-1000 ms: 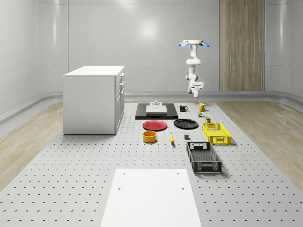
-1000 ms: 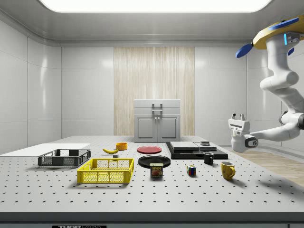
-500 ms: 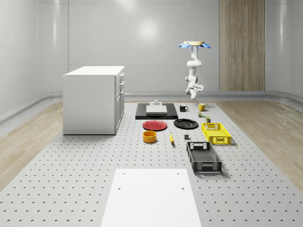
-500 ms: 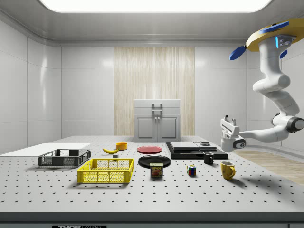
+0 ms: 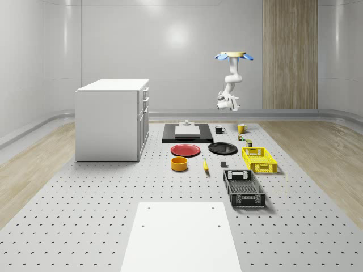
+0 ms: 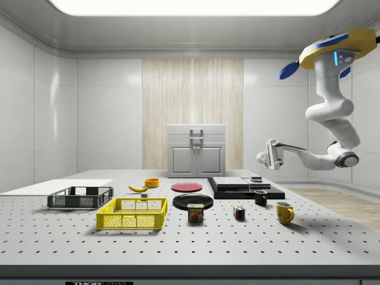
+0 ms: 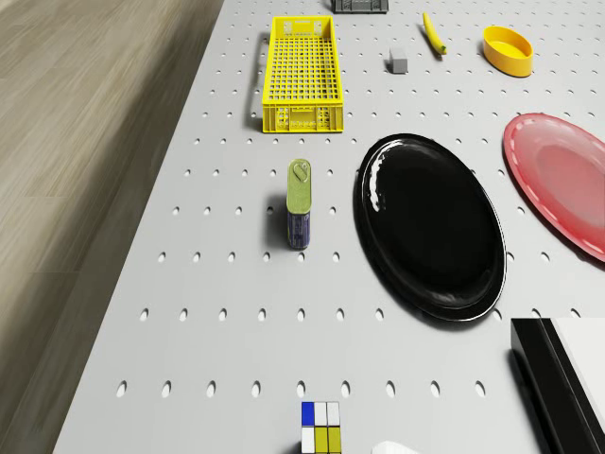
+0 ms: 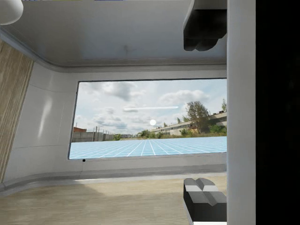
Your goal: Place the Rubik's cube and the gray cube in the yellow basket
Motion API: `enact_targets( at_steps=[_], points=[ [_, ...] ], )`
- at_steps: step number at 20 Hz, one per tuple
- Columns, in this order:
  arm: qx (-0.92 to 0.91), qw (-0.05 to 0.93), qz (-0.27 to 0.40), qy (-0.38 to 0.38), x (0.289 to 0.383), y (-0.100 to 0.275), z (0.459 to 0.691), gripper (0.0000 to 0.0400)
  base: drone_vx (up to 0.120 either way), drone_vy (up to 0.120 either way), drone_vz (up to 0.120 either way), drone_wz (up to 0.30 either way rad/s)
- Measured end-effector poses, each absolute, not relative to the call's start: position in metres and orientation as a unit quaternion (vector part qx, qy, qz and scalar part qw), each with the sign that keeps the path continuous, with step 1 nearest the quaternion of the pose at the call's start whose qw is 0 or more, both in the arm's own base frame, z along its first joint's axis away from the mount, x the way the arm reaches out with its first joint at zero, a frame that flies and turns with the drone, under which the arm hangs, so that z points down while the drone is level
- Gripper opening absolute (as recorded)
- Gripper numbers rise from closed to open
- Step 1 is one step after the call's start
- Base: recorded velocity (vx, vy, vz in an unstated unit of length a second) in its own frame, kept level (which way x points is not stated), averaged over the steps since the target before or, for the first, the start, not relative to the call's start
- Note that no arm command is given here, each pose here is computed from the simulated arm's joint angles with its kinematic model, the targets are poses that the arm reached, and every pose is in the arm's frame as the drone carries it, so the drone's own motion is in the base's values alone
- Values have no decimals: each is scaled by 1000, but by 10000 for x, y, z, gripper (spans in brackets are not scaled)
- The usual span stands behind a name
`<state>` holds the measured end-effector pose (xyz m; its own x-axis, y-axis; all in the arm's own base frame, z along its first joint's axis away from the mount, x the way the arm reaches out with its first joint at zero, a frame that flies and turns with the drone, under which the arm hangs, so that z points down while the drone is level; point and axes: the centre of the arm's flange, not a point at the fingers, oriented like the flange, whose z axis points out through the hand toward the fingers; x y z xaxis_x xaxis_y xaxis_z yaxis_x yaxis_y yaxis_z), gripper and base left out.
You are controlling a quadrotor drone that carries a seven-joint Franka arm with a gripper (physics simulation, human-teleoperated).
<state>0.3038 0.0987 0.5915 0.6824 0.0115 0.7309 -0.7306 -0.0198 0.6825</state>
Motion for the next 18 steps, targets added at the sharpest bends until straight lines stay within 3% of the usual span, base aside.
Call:
enact_targets(
  at_steps=[4,7,18],
  points=[
    [408,823,354,-176,3059,781,5312,400,120,0,-120,0],
    [255,885,374,-112,3066,522,5074,400,120,0,-120,0],
    [36,923,383,-18,3068,76,4914,400,120,0,-120,0]
  ],
)
